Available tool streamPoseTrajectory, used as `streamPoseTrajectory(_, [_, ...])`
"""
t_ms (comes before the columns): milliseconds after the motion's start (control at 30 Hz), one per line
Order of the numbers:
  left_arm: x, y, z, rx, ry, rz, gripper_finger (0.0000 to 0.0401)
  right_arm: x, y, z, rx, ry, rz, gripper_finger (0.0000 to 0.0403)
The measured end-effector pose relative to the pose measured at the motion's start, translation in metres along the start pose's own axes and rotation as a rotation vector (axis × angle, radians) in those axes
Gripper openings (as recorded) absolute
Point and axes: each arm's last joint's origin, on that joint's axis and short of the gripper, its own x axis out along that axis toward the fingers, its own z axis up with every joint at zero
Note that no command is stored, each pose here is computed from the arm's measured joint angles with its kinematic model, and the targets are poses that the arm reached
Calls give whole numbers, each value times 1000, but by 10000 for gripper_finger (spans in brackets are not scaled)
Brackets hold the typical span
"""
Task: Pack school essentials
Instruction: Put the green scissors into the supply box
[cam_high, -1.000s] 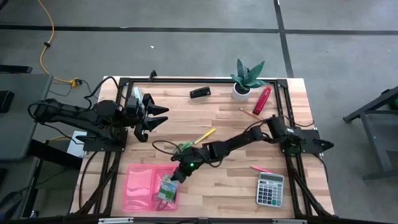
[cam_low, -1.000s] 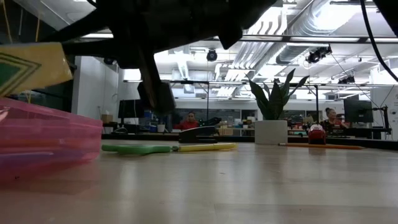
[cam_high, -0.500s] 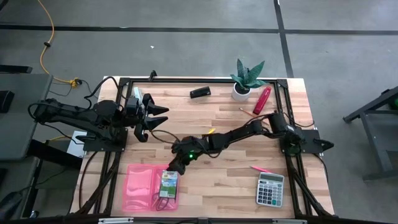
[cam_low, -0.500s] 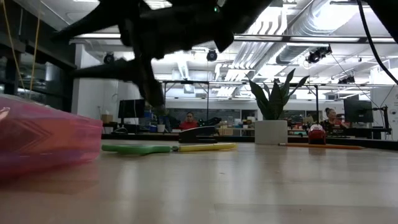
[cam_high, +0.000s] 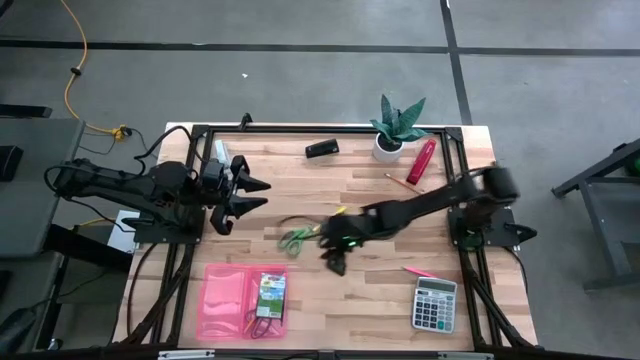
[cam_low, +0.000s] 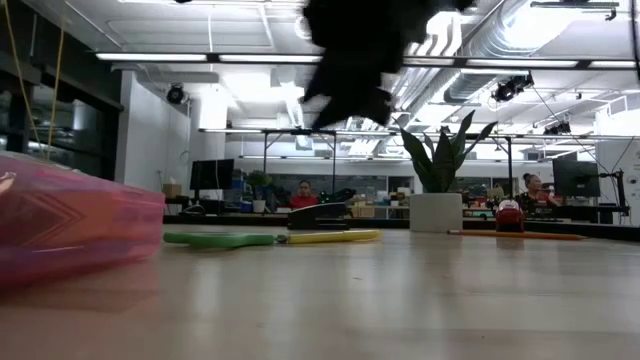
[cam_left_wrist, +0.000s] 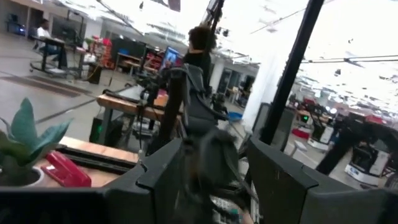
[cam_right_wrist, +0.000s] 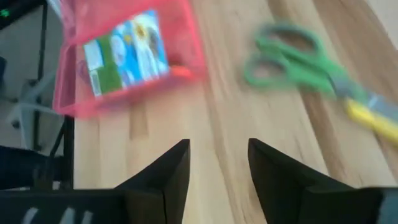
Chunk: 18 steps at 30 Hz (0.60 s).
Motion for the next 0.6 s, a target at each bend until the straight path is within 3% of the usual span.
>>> streamPoseTrajectory(133, [0,1,-3,-6,26,6,172,-38,-21,-38,178,-101,3,142])
streamPoseTrajectory(300, [7,2,-10,-1,65,27,172,-85,-29,-65,252,-417,56,142])
streamPoseTrajectory(433, [13,4,-15,2,68,68,172,-115,-31,-74,178,-671,63,142])
streamPoseTrajectory(600, [22,7,-20,7,55,147,172,-145,-29,-74,-7,-824,72,142])
